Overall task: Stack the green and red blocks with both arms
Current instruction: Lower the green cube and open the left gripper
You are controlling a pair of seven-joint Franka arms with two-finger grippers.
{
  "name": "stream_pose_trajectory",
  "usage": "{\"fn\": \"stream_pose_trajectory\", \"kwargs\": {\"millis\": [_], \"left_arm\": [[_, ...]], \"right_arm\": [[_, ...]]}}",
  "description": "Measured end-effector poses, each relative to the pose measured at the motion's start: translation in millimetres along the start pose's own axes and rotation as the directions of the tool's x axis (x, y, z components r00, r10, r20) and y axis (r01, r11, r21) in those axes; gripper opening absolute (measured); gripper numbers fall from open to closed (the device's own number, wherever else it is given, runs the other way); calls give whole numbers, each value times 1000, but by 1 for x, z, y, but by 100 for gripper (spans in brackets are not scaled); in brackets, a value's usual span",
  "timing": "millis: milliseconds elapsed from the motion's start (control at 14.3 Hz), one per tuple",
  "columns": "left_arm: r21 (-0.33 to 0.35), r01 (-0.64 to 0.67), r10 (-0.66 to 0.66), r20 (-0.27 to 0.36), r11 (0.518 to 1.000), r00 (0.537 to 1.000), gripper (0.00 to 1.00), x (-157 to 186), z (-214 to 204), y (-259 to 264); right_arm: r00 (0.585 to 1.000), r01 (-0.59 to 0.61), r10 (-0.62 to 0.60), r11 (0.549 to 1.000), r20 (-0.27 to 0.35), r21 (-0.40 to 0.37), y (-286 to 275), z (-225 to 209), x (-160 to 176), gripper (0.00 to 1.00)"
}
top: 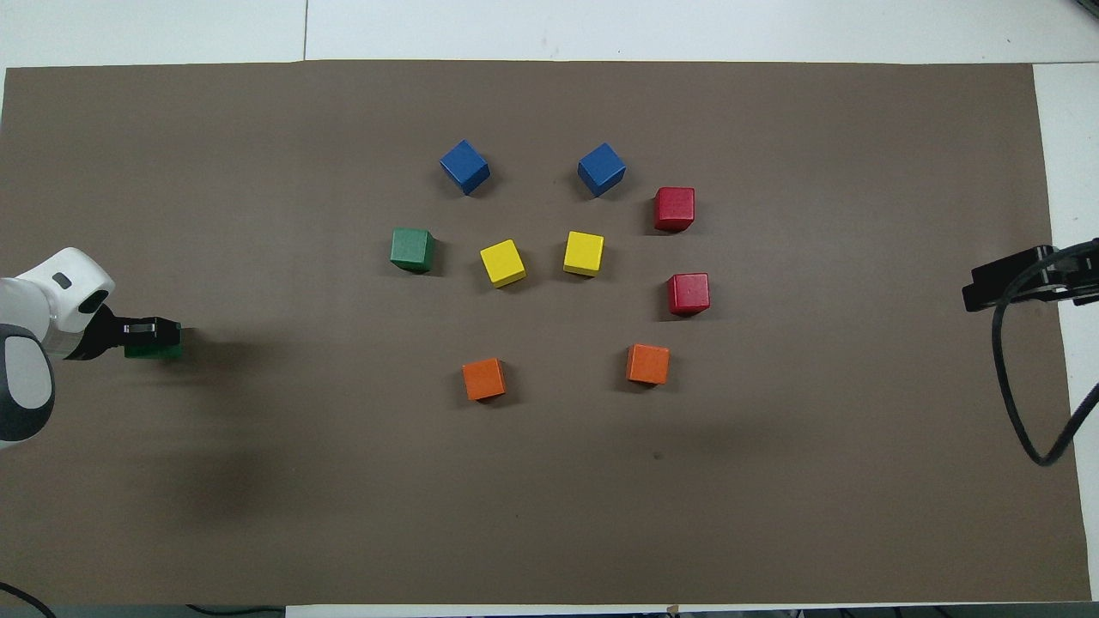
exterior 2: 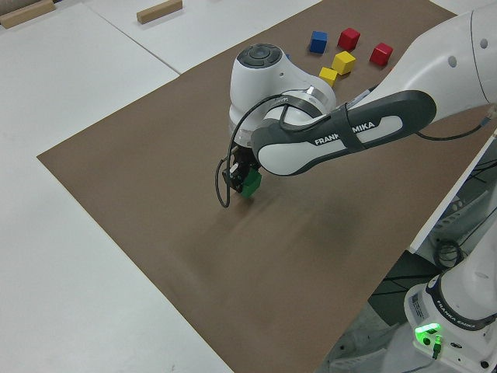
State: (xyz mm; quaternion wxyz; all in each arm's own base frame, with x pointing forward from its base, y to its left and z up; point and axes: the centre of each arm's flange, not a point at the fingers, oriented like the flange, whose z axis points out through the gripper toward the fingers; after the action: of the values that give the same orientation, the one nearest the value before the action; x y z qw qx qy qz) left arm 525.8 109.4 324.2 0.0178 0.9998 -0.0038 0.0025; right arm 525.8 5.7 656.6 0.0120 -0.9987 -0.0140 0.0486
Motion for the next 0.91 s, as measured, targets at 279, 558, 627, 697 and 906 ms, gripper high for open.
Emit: {"fn": "stream_pose_trajectory", "kwargs": {"millis": [279, 558, 627, 697, 906], "left_arm": [[1, 3, -3, -6, 1000, 1000, 55, 2, 10, -1], [2, 3, -3, -8, 1000, 1000, 55, 3, 16, -1], [2, 3, -3, -8, 1000, 1000, 55, 3, 16, -1], [2, 3, -3, -8, 1000, 1000, 55, 3, 16, -1], [2, 2, -2, -9, 1000, 1000, 56, 3, 16, -1]], "right_arm": [[1000, 0, 0, 1000, 0, 0, 0, 0, 0, 100], [1000, 0, 0, 1000, 0, 0, 0, 0, 0, 100], [1000, 0, 0, 1000, 0, 0, 0, 0, 0, 100], [1000, 0, 0, 1000, 0, 0, 0, 0, 0, 100], [1000, 0, 0, 1000, 0, 0, 0, 0, 0, 100]]}}
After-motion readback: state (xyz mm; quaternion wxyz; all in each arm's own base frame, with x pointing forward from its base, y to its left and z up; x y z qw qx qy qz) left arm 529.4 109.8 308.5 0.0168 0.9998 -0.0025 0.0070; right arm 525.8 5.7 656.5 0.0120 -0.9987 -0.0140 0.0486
